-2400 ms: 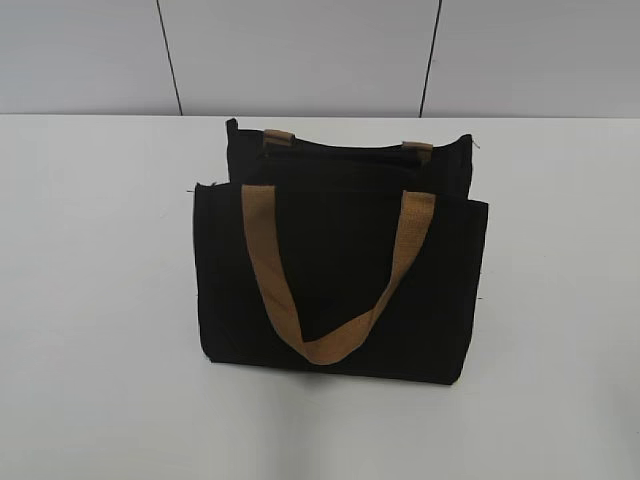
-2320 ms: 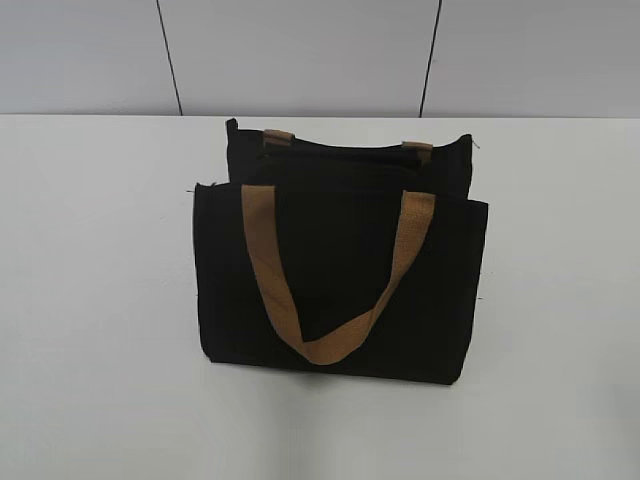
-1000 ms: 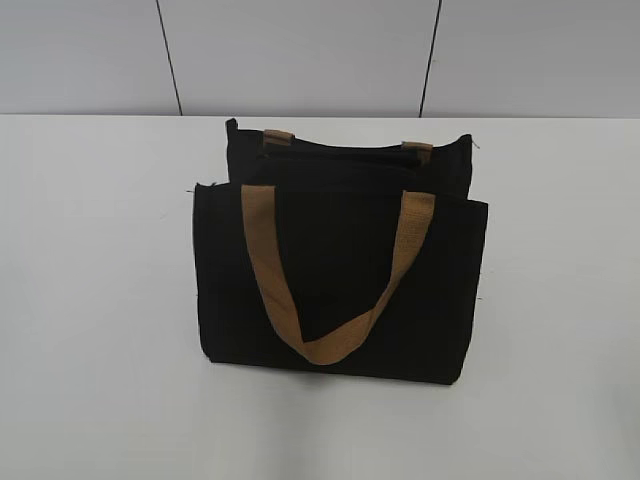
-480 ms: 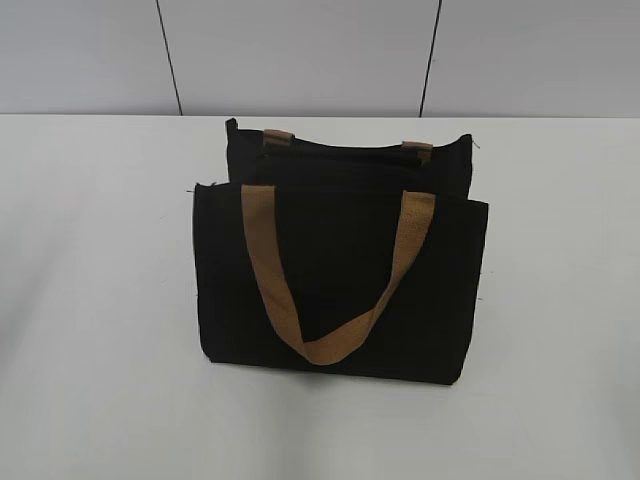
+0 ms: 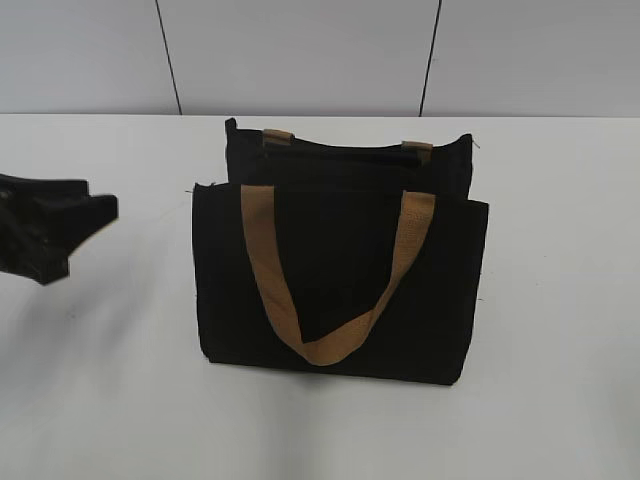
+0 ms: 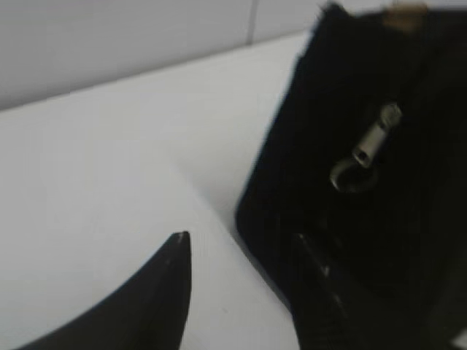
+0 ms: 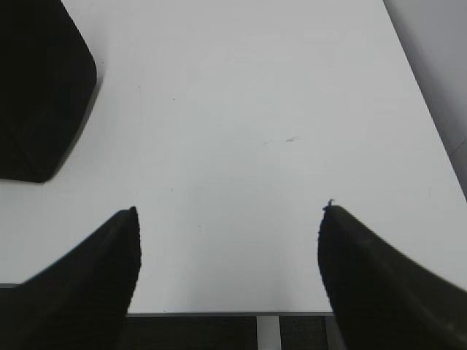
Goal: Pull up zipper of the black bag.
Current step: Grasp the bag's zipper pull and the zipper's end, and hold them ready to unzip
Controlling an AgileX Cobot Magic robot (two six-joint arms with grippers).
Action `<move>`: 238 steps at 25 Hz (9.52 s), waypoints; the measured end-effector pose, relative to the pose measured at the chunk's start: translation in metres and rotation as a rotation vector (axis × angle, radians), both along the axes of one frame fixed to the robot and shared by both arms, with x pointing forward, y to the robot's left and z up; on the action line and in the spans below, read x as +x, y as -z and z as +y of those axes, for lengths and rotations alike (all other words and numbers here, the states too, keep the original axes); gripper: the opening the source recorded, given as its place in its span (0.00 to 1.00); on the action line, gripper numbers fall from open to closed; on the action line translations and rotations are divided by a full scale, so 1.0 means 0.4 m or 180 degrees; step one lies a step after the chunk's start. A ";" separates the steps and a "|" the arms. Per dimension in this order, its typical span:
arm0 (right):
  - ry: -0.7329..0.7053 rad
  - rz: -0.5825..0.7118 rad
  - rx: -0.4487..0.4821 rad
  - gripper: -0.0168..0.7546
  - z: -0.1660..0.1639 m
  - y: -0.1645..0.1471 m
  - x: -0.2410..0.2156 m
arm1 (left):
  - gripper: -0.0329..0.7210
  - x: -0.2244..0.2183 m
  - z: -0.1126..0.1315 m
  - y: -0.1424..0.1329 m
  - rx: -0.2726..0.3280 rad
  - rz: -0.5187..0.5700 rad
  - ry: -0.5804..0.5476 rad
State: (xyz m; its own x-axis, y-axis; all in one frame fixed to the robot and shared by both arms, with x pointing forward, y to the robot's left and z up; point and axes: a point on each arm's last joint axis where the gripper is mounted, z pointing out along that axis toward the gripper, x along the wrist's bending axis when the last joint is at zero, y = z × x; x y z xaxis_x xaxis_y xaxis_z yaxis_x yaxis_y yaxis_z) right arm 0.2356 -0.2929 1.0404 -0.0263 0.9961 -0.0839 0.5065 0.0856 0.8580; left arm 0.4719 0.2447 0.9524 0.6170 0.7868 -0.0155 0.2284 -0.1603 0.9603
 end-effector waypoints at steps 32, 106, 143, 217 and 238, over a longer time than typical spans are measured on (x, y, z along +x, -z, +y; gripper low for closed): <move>-0.0001 0.0000 0.0002 0.77 0.000 0.000 0.000 | 0.46 0.206 -0.152 0.228 -0.0214 0.0083 0.1815; -0.1146 0.1303 0.0554 0.77 0.134 -0.153 0.445 | 0.07 0.097 -0.126 -0.247 0.0215 -0.0254 0.0525; -0.2087 0.1101 0.0865 0.37 0.684 -0.019 0.713 | 0.07 0.113 -0.134 -0.232 -0.0053 -0.0139 0.0502; -0.2146 0.2158 0.0476 0.00 0.537 -0.077 0.765 | 0.07 0.070 -0.098 -0.150 0.0473 0.0591 0.0157; -0.1718 0.2403 -0.0336 0.00 0.365 -0.118 0.772 | 0.07 0.070 -0.098 -0.149 0.0500 0.0589 0.0145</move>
State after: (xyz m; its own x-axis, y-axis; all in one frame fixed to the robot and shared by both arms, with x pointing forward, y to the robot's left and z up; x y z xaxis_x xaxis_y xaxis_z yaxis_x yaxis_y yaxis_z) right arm 0.5444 -0.1470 1.0875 -0.5678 0.8214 0.0548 0.7957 0.5305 0.2922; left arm 0.4999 0.2056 1.0120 0.6499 0.7600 -0.0111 0.3871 -0.3184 0.8653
